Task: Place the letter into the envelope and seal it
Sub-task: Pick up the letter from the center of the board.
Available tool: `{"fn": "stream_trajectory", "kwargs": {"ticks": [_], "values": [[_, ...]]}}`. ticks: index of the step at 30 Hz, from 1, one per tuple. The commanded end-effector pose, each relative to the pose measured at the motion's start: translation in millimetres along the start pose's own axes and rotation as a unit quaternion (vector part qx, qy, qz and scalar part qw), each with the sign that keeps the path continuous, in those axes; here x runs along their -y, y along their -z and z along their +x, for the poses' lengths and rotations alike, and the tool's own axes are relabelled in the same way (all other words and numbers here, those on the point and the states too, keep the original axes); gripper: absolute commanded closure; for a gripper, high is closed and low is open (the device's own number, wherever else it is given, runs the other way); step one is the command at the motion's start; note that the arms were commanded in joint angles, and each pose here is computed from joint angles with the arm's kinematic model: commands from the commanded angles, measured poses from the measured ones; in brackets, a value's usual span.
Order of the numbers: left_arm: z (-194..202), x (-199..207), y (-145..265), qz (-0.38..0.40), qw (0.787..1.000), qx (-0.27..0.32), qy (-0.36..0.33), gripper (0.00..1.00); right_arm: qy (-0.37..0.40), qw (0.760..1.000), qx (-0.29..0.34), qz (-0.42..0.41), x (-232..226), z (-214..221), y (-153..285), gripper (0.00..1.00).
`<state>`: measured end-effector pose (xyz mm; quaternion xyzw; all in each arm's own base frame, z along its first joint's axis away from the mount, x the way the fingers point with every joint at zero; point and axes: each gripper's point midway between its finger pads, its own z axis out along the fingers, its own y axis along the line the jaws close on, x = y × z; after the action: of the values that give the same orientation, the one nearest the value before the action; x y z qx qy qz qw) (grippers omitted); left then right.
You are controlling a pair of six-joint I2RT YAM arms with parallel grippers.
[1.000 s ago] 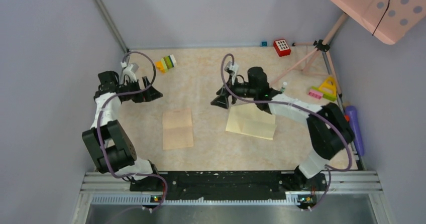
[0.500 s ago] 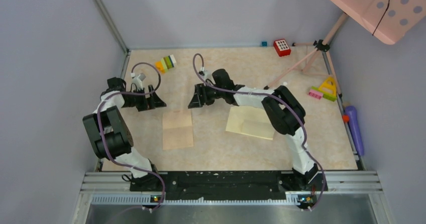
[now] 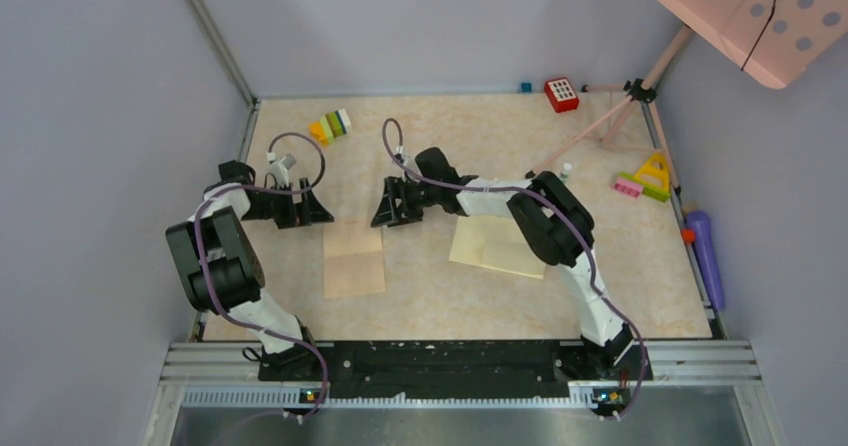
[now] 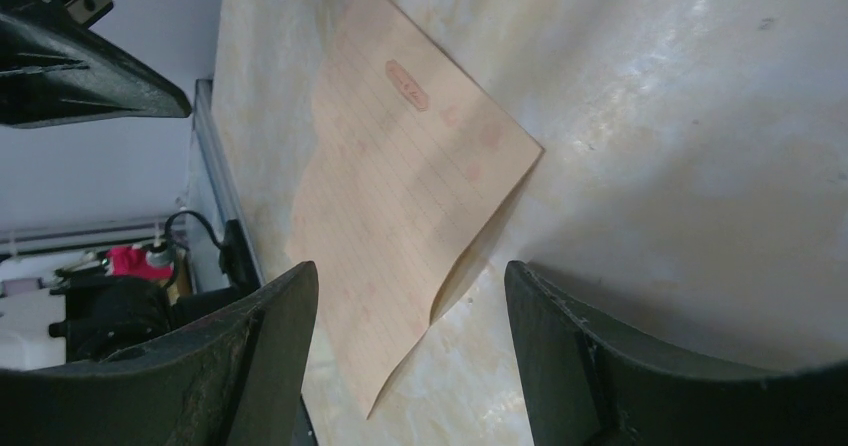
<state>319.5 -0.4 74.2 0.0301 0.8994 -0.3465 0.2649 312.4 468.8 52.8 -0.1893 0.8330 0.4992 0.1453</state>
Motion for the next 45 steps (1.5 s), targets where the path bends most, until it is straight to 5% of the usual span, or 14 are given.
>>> {"fn": "stream_trajectory", "kwargs": {"ticks": [1, 22, 29, 36, 45], "values": [[5, 1, -2, 0.013, 1.0, -0.005, -0.011, 0.02, -0.019, 0.999, -0.018, -0.026, -10, 9, -16, 0.31], [11, 14, -8, 0.043, 0.999, -0.009, -0.019, 0.02, -0.119, 0.99, -0.04, -0.071, -13, 29, -30, 0.38], [10, 17, -7, 0.053, 0.998, -0.01, -0.019, 0.02, -0.108, 0.989, -0.046, -0.092, -13, 31, -36, 0.57], [-7, 31, 3, 0.083, 0.996, 0.009, -0.016, 0.02, -0.075, 0.985, -0.05, -0.144, -32, 25, -35, 1.0], [-68, 94, 58, 0.159, 0.98, 0.093, -0.072, 0.02, 0.071, 0.979, -0.033, -0.19, -89, -25, 13, 1.0]]}}
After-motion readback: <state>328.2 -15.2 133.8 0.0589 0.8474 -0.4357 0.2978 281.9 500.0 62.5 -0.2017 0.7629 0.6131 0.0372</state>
